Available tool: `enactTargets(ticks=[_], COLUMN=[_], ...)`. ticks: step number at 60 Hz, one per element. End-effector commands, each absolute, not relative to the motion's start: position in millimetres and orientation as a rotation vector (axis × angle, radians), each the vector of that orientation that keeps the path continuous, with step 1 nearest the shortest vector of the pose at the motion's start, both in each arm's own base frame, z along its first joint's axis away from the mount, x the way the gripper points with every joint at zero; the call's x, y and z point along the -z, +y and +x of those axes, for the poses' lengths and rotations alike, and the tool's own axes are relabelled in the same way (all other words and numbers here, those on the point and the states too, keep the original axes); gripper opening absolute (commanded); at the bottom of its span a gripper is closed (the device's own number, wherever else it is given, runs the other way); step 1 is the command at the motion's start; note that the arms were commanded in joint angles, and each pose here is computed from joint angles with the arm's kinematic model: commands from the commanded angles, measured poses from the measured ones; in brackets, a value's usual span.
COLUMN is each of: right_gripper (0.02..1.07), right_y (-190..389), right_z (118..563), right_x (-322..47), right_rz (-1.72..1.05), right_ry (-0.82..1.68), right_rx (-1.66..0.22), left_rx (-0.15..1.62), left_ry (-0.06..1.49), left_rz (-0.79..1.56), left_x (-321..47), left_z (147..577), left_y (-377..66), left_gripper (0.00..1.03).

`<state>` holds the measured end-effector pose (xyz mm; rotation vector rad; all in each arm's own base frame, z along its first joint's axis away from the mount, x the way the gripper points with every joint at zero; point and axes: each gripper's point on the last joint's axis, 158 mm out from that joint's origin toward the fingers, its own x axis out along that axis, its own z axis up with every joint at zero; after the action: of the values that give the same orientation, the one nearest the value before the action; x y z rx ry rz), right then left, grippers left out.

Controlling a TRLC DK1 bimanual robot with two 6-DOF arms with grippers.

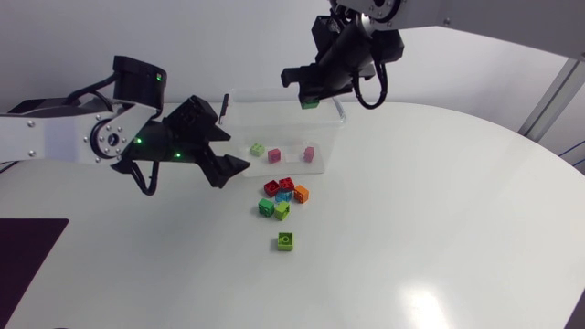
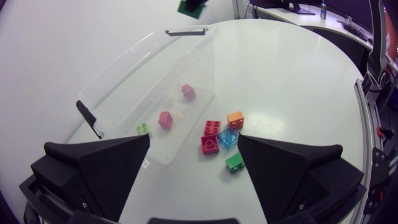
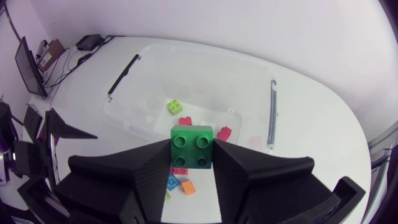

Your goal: Place the duplo bricks in the container

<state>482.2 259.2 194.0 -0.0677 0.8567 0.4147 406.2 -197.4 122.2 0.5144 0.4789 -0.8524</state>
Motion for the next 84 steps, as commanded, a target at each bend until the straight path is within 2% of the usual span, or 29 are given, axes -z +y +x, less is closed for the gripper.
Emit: enactTargets(ticks=[1,16,22,25,28,33,37,55,70,79,82,84], right_gripper=[0.3,0.3,0.33,0.43,0.64,0.88,0.95,0.97,0.97,0.97,0.97,0.97], right_y=[261,259,257,255,253,251,250,243,240,246,249,250], right_z=[492,520,527,529,530,529,529,504,454,414,400,390], right_x=[-176,-159,-154,-151,-146,-145,-147,-176,-160,-128,-112,-99], right_rz=[-0.047,-0.036,-0.034,-0.032,-0.036,-0.039,-0.041,-0.042,-0.087,-0.123,-0.151,-0.17], right_ry=[0.897,0.897,0.899,0.903,0.922,0.935,0.936,0.937,0.968,1.02,1.043,1.067], right_rx=[-0.382,-0.35,-0.337,-0.329,-0.32,-0.316,-0.314,-0.322,-0.365,-0.436,-0.463,-0.481], left_rx=[0.893,0.976,0.99,0.991,0.995,0.99,0.978,0.912,0.857,0.849,0.848,0.847], left_ry=[0.475,0.545,0.56,0.571,0.576,0.579,0.587,0.62,0.624,0.634,0.637,0.64], left_rz=[0.535,0.54,0.536,0.536,0.536,0.533,0.539,0.565,0.584,0.596,0.6,0.602], left_x=[-110,-58,-45,-40,-36,-31,-25,1,18,26,28,30], left_z=[392,367,363,363,363,365,369,389,398,398,399,399], left_y=[-205,-229,-236,-237,-240,-241,-241,-244,-248,-249,-249,-250], left_gripper=[0.99,0.99,0.99,0.99,0.99,0.99,0.99,0.99,0.97,0.88,0.81,0.73])
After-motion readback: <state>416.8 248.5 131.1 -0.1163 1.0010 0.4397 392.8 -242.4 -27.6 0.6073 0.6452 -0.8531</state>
